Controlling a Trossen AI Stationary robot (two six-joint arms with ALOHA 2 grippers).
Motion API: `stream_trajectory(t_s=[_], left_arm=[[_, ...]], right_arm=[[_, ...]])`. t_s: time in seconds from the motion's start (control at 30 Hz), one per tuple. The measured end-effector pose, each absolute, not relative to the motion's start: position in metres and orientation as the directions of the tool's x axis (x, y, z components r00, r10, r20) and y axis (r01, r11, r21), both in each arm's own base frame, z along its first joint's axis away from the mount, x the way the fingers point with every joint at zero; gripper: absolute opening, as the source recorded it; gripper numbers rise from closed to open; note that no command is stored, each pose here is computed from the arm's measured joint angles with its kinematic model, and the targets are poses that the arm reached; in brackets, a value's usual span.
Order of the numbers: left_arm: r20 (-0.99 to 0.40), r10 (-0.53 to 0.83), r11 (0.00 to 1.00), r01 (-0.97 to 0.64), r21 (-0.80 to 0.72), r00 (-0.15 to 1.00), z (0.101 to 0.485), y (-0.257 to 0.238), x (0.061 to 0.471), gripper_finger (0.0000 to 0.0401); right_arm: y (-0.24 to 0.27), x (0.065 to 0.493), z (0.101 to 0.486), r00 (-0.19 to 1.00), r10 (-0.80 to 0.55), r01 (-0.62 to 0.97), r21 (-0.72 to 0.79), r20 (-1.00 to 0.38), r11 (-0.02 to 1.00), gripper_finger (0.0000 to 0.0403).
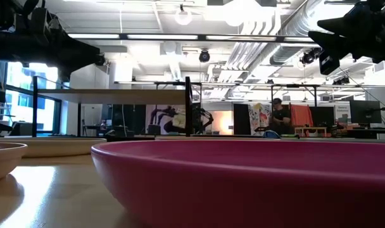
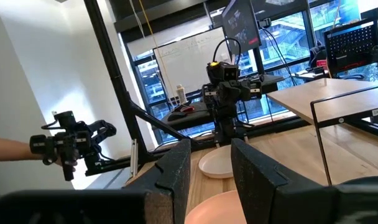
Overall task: Place and stack plates onto a shelf
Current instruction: Put the black plate on the shelf
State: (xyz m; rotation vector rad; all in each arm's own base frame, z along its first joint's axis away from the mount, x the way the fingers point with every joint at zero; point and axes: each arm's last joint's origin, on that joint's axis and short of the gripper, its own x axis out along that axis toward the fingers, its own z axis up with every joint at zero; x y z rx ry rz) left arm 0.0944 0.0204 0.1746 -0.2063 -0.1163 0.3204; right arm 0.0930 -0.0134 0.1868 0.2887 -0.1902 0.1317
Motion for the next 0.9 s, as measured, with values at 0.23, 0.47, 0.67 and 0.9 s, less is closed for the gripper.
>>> stream_trajectory(t_s=[0.23, 0.47, 0.67, 0.9], left_arm=[[0.081, 0.324, 0.911, -0.288, -0.294, 0.943, 0.1746, 0.0204, 0.0944, 0.0113], [0.087, 0.323, 0.896, -0.274, -0.35, 0.942, 0.1753, 0.0203, 0.0944, 0.0113], [0.078, 0.324, 0.83, -0.243, -0.502, 0.943, 0.1743, 0.0204, 0.0944, 0.0113], [0.098, 0.38, 0.797, -0.272, -0.54, 0.92, 0.1764, 0.022, 0.0936, 0.0113]], right_arm=[[-0.0133, 0.0923, 0.1898, 0.967, 0.103, -0.186, 0.366, 0.235, 0.912, 0.0103], [-0.0132, 0.092, 0.1909, 0.964, 0.104, -0.19, 0.359, 0.246, 0.914, 0.0103], [-0.0132, 0.092, 0.191, 0.964, 0.104, -0.193, 0.37, 0.247, 0.909, 0.0103], [-0.0162, 0.0909, 0.1955, 0.954, -0.006, -0.14, 0.468, 0.298, 0.873, 0.0103]])
